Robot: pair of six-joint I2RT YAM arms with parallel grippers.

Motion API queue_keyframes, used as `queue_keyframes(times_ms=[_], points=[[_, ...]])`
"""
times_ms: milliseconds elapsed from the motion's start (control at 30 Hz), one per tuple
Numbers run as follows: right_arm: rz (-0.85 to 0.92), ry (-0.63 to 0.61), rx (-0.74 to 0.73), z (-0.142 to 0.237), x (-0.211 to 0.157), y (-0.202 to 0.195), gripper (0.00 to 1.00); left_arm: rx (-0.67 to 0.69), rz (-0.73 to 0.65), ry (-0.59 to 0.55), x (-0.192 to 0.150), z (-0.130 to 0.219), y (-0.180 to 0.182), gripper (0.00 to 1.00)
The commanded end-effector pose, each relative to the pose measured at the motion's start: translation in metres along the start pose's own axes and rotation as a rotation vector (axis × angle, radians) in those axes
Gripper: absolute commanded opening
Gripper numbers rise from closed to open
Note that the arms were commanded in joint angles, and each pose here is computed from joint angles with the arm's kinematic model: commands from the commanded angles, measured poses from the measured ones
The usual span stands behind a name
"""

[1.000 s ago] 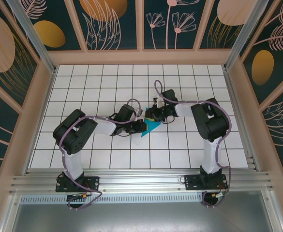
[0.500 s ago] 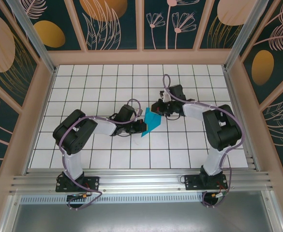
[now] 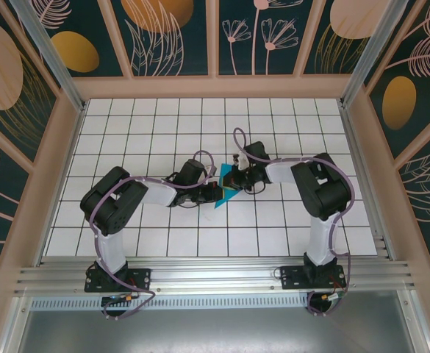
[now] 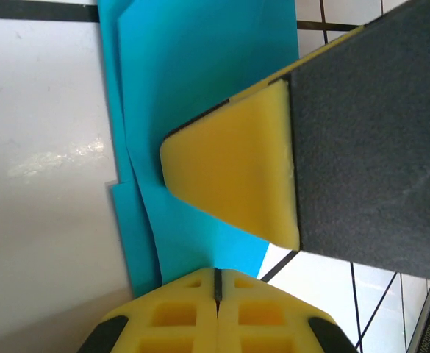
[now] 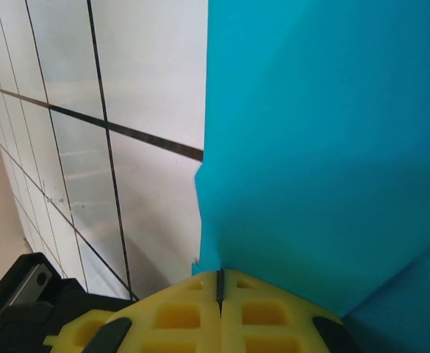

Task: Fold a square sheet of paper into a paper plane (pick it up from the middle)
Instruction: Fourth fold the wing at the center of the table.

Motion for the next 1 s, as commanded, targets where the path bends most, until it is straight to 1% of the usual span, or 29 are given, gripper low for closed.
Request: queue_keyframes(times_ms=[0, 100, 367, 533, 733, 967], points=[[-0.016, -0.038, -0.109, -0.009, 0.011, -0.027, 0.04, 0.301, 0.133, 0.185, -0.066, 0.003, 0.083, 0.00], [-0.027, -0.063, -0.148, -0.007, 0.021, -0.040, 0.05, 0.313, 0.130, 0.194, -0.071, 0.005, 0.087, 0.00], [-0.040, -0.085, -0.094, -0.002, 0.043, -0.043, 0.08, 0.337, 0.135, 0.209, -0.081, 0.008, 0.095, 0.00], [-0.046, -0.100, -0.125, 0.004, 0.059, -0.053, 0.09, 0.341, 0.130, 0.219, -0.085, 0.009, 0.097, 0.00], [-0.054, -0.120, -0.120, 0.013, 0.077, -0.061, 0.10, 0.347, 0.127, 0.221, -0.086, 0.009, 0.098, 0.00], [-0.070, -0.161, -0.153, 0.024, 0.100, -0.076, 0.10, 0.346, 0.125, 0.226, -0.086, 0.009, 0.098, 0.00]])
Point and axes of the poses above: each hand's point on the last joint's axis, 136 mm out from that joint toward the fingers, its own z axis back along the fingers, its own y axis along the line the jaws close on, x = y × z, the point moved 1 cm from there along z, back along the fingers, and after that the axes turned 3 degrees about -z, right-handed, at the moved point
